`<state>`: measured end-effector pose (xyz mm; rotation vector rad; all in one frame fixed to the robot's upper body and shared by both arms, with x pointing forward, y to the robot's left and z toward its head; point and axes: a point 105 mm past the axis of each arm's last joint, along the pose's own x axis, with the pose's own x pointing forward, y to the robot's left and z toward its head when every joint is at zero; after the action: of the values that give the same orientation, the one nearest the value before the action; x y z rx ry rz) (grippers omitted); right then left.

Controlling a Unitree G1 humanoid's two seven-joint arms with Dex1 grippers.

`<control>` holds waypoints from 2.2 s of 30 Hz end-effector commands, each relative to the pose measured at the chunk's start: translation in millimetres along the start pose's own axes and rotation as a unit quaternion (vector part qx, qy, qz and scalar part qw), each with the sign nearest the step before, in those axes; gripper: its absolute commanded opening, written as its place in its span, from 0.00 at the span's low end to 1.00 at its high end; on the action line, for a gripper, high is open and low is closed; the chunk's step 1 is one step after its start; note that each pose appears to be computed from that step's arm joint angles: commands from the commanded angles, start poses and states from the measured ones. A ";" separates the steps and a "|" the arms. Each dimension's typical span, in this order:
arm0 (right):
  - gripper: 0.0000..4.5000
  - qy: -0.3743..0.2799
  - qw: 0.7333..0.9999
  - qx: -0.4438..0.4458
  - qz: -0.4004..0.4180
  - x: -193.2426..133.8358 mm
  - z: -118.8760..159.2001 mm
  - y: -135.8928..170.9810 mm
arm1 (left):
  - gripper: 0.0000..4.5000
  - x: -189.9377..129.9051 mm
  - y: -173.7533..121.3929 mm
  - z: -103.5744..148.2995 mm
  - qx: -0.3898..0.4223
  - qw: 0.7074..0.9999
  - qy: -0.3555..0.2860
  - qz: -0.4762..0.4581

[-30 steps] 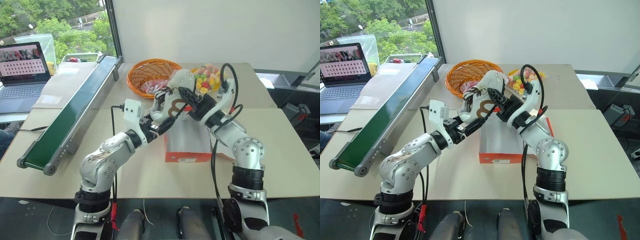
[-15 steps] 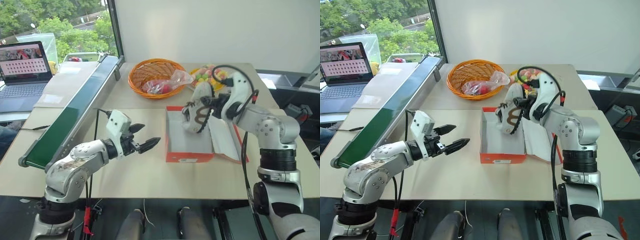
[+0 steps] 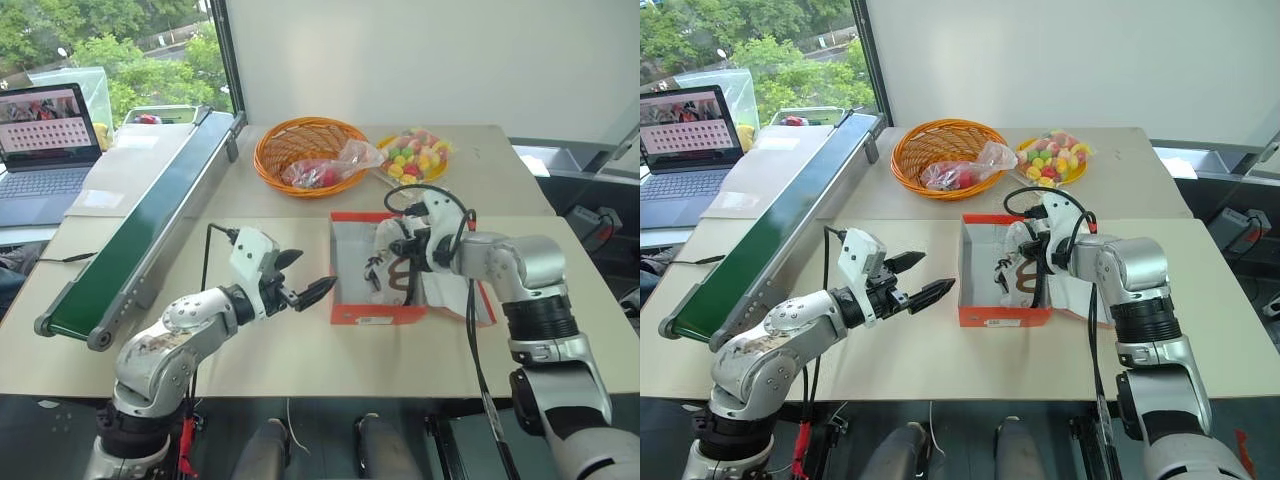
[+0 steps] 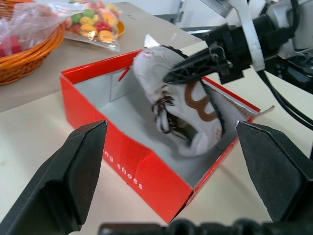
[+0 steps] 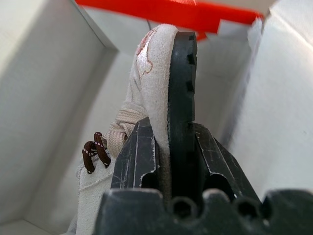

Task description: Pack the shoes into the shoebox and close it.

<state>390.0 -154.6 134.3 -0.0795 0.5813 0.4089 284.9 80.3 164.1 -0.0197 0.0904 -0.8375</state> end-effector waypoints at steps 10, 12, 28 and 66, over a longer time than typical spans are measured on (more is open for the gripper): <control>0.74 -0.025 0.996 -0.082 -0.010 2.3 16.3 2.6 | 1.00 -9.7 -13.9 9.1 0.004 0.999 -0.026 0.022; 0.88 -0.040 0.995 -0.092 -0.012 -0.3 23.4 5.4 | 1.00 -9.4 -12.6 10.2 0.006 0.999 -0.026 0.024; 0.99 -0.246 0.954 -0.096 0.144 -63.5 106.5 65.5 | 1.00 -8.1 16.6 15.5 0.039 0.997 -0.016 0.057; 0.99 -0.316 0.832 -0.162 0.426 -78.2 82.0 174.8 | 1.00 -141.1 204.6 23.1 -0.004 0.891 -0.041 0.451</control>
<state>309.4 -6.1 240.2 0.0207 -0.0905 1.3534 340.3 321.8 174.5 -0.0283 0.0524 0.1003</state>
